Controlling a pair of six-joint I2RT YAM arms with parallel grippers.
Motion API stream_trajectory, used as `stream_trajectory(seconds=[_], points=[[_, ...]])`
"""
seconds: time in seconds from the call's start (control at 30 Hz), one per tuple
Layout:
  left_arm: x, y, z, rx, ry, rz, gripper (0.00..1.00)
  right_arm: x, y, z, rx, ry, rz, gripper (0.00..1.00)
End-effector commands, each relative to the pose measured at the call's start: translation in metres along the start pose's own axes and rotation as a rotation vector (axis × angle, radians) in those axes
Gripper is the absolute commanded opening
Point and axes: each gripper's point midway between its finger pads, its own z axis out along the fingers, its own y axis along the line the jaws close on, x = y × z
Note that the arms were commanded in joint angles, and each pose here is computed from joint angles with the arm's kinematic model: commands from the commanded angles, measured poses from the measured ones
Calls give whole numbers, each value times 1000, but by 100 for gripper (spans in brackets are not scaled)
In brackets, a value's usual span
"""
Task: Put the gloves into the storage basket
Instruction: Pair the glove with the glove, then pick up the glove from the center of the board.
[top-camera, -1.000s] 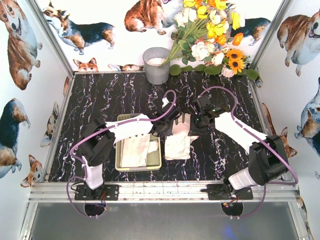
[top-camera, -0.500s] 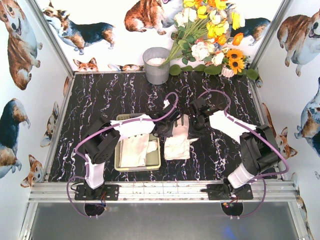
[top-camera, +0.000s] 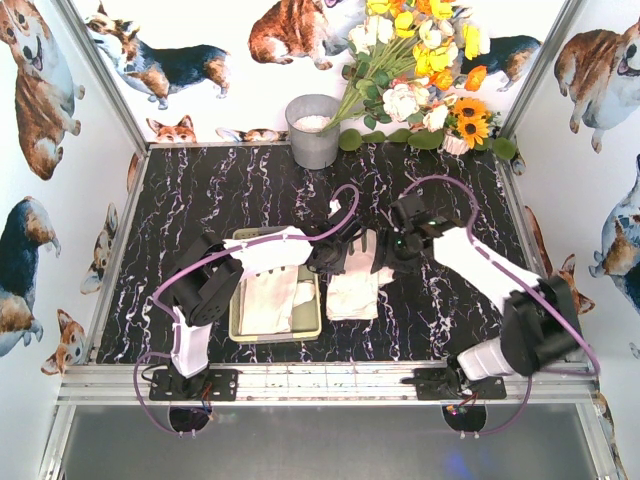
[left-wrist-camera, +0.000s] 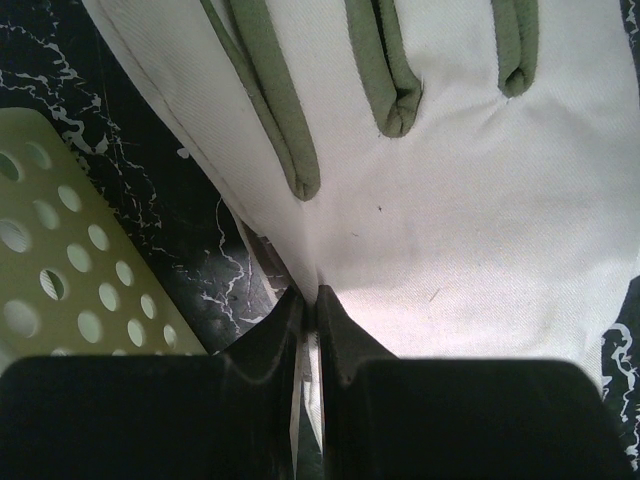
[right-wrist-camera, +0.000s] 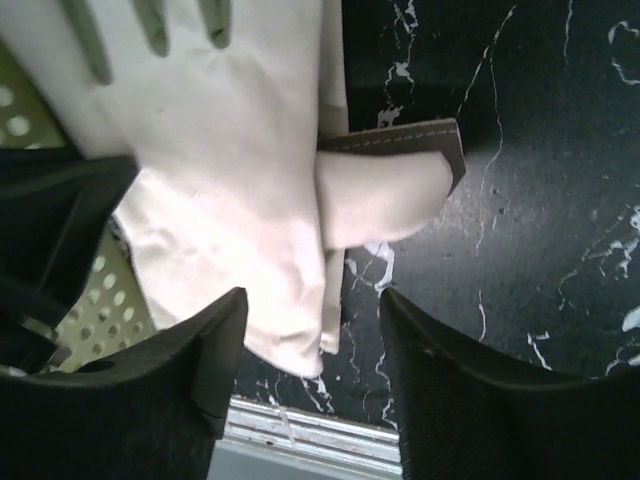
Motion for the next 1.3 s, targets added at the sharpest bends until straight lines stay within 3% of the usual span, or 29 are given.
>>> stream_trajectory(seconds=[0.0,0.17,0.4,0.8,1.07,1.27], points=[[14,19,14,-58,62,25,2,-4,-6,-21,-41,-58,26,60],[15,19,15,-59,73,34,6,-8,-13,-11,-196,-85,181,67],[17,20,15,-61,78,36,6,-7,7,8,-383,-99,264,71],[17,17,15,-49,80,31,6,-3,7,45,-381,-68,272,65],[17,14,15,-36,83,28,5,16,10,65,-352,-3,254,51],[20,17,13,-40,89,27,5,18,7,62,-338,-14,252,19]])
